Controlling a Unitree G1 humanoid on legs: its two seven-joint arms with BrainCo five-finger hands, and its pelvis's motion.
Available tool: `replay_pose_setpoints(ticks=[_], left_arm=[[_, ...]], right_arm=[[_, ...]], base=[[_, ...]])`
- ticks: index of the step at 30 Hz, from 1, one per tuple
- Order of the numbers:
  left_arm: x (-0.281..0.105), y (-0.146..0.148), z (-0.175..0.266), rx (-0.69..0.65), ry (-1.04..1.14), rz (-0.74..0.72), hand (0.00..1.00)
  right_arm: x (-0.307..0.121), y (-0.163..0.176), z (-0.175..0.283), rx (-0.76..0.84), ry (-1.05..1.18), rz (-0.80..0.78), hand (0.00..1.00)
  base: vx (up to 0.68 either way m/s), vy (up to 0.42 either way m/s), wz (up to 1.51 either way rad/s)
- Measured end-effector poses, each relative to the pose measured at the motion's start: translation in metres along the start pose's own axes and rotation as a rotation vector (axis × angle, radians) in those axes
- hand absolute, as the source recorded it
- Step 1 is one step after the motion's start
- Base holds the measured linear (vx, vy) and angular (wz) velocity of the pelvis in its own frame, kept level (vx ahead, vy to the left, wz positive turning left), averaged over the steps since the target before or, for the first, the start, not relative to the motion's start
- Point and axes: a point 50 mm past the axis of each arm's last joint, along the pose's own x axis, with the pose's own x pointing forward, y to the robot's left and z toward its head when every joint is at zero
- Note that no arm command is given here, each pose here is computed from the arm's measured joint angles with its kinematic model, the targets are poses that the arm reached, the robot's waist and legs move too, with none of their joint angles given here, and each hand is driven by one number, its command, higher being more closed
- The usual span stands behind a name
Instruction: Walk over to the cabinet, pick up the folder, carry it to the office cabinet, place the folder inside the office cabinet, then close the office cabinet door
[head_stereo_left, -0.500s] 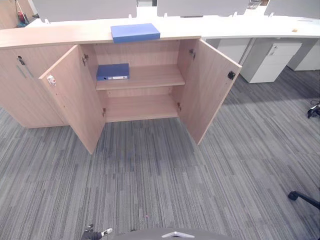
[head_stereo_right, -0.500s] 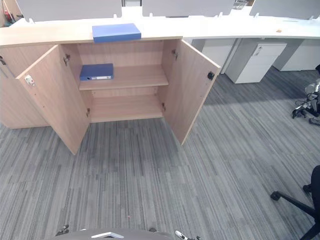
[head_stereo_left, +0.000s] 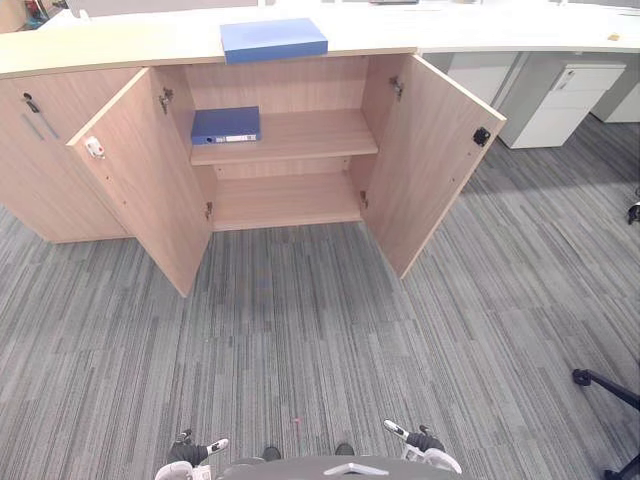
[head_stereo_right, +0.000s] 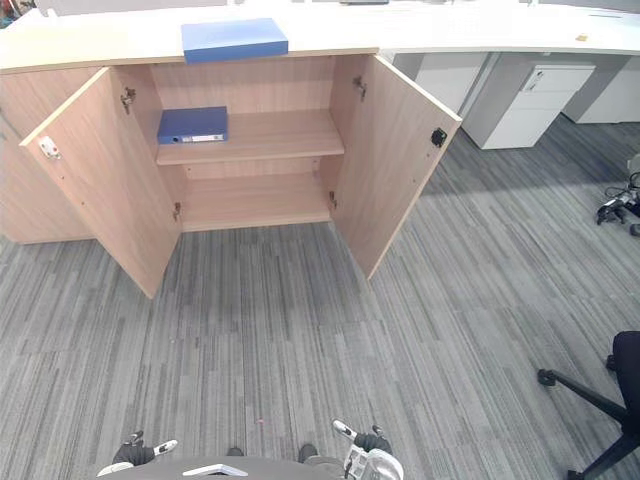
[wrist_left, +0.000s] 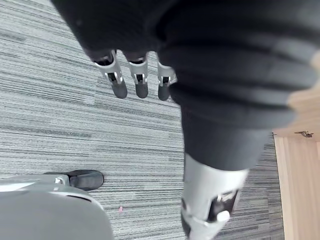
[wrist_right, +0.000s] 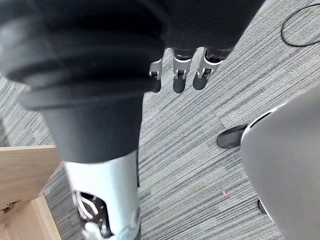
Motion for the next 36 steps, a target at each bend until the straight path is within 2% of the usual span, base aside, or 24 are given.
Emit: replay_pose_setpoints(ticks=[19,25,31,36], left_arm=[[0.001,0.000,0.006,0.023,-0.019,-0.008,0.00],[0.006,-0.002,0.026,0.048,-0.069,-0.020,0.00],[0.007,-0.008,0.038,0.013,-0.100,-0.026,0.00],[0.005,-0.028,0.034,-0.070,-0.078,-0.070,0.00]], right_arm=[[0.001,0.003,0.004,-0.040,0.000,0.012,0.00],[0.003,0.011,0.020,-0.031,-0.054,0.032,0.00],[0.002,0.018,0.031,-0.027,-0.113,0.055,0.00],[0.002,0.018,0.032,0.014,-0.115,0.051,0.00]], base=[[0.01,-0.006,-0.12],[0.12,0.066,-0.04],[0.21,0.016,0.28],[0.38,-0.181,0.46]])
